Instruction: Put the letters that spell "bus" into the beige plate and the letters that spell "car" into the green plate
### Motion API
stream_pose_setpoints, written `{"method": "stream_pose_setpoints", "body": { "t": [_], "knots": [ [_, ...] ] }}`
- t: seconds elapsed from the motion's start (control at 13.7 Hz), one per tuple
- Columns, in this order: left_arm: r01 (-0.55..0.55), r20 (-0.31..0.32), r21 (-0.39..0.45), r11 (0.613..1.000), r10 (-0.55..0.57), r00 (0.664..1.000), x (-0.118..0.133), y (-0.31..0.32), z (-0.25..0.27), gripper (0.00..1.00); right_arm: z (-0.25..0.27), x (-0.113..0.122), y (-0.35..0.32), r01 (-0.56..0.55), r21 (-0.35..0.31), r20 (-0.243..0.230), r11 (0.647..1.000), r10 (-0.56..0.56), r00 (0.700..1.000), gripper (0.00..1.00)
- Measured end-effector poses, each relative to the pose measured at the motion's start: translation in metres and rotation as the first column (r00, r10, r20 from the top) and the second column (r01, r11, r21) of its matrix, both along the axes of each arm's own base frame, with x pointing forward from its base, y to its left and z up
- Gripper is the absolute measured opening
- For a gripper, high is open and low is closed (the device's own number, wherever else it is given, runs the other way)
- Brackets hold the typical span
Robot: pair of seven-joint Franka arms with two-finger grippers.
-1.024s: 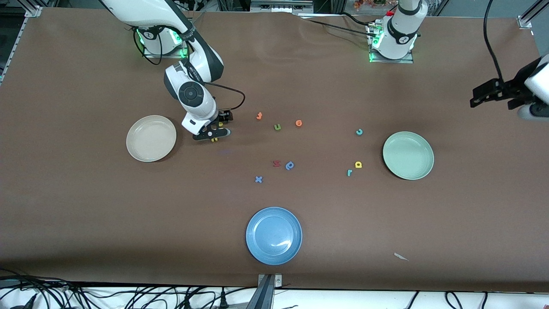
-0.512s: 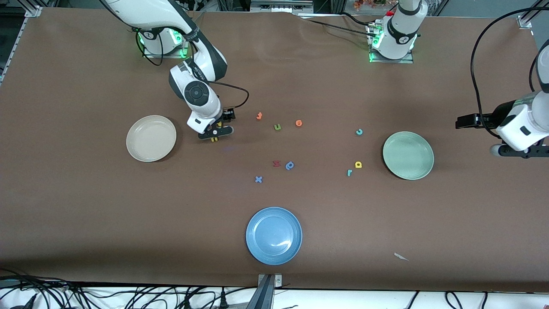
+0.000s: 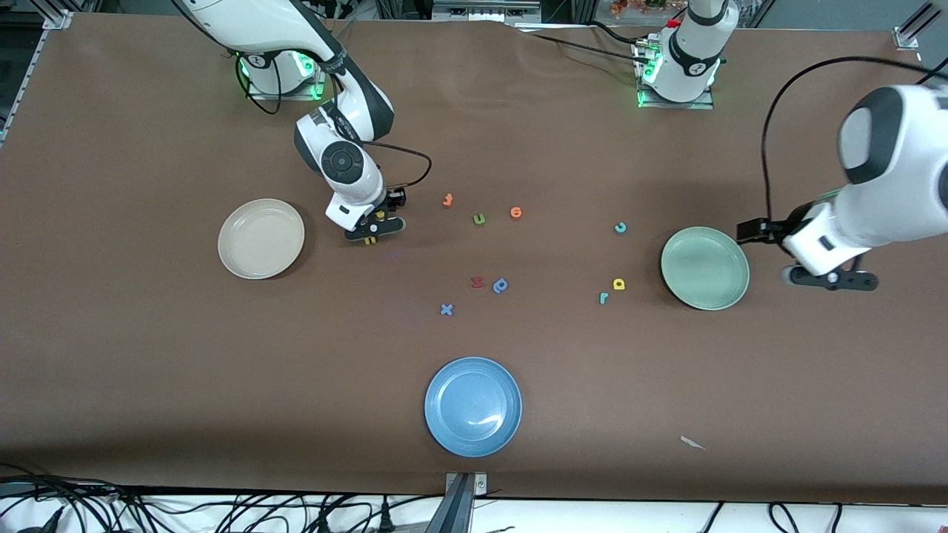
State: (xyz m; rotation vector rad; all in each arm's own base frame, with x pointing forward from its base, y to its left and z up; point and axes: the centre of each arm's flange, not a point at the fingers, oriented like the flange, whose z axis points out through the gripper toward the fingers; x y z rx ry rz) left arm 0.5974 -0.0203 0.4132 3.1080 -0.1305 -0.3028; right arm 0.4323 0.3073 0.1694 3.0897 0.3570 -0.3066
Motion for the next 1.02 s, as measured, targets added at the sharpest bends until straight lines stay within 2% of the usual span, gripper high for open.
{"method": "stream_pose_setpoints", "body": {
  "t": [0.07, 0.29, 0.37, 0.44, 0.73, 0.88, 1.02],
  "knots": [
    [0.005, 0.014, -0.012, 1.000, -0.005, 1.000, -0.002, -0.008, -0.013, 1.00, 0.000, 0.000, 0.000, -0.003, -0.001, 0.001, 1.000, 0.003, 1.000, 0.55],
    [0.010, 0.026, -0.052, 0.999, -0.008, 1.000, -0.002, -0.031, -0.048, 1.00, 0.003, 0.001, 0.000, -0.010, -0.003, 0.008, 1.000, 0.010, 1.000, 0.32],
    [0.020, 0.028, -0.052, 0.998, -0.019, 0.999, -0.001, -0.040, -0.061, 1.00, 0.003, 0.001, 0.000, -0.011, -0.003, 0.008, 1.000, 0.011, 1.000, 0.32],
    [0.031, 0.033, -0.050, 0.998, -0.029, 0.999, 0.001, -0.047, -0.074, 1.00, 0.003, 0.001, 0.000, -0.012, -0.003, 0.009, 1.000, 0.012, 1.000, 0.25],
    [0.049, 0.072, -0.041, 0.998, -0.046, 0.996, -0.003, -0.074, -0.132, 1.00, 0.004, 0.001, 0.000, -0.011, -0.003, 0.011, 1.000, 0.011, 1.000, 0.23],
    [0.022, 0.072, -0.043, 0.999, -0.019, 0.997, -0.015, -0.092, -0.157, 1.00, 0.009, 0.005, -0.001, 0.003, -0.002, 0.021, 1.000, -0.003, 1.000, 0.23],
    [0.010, 0.066, -0.039, 0.999, -0.007, 0.998, -0.030, -0.115, -0.176, 1.00, 0.033, 0.019, -0.009, 0.041, -0.025, 0.028, 0.999, -0.041, 0.999, 0.23]
  ]
}}
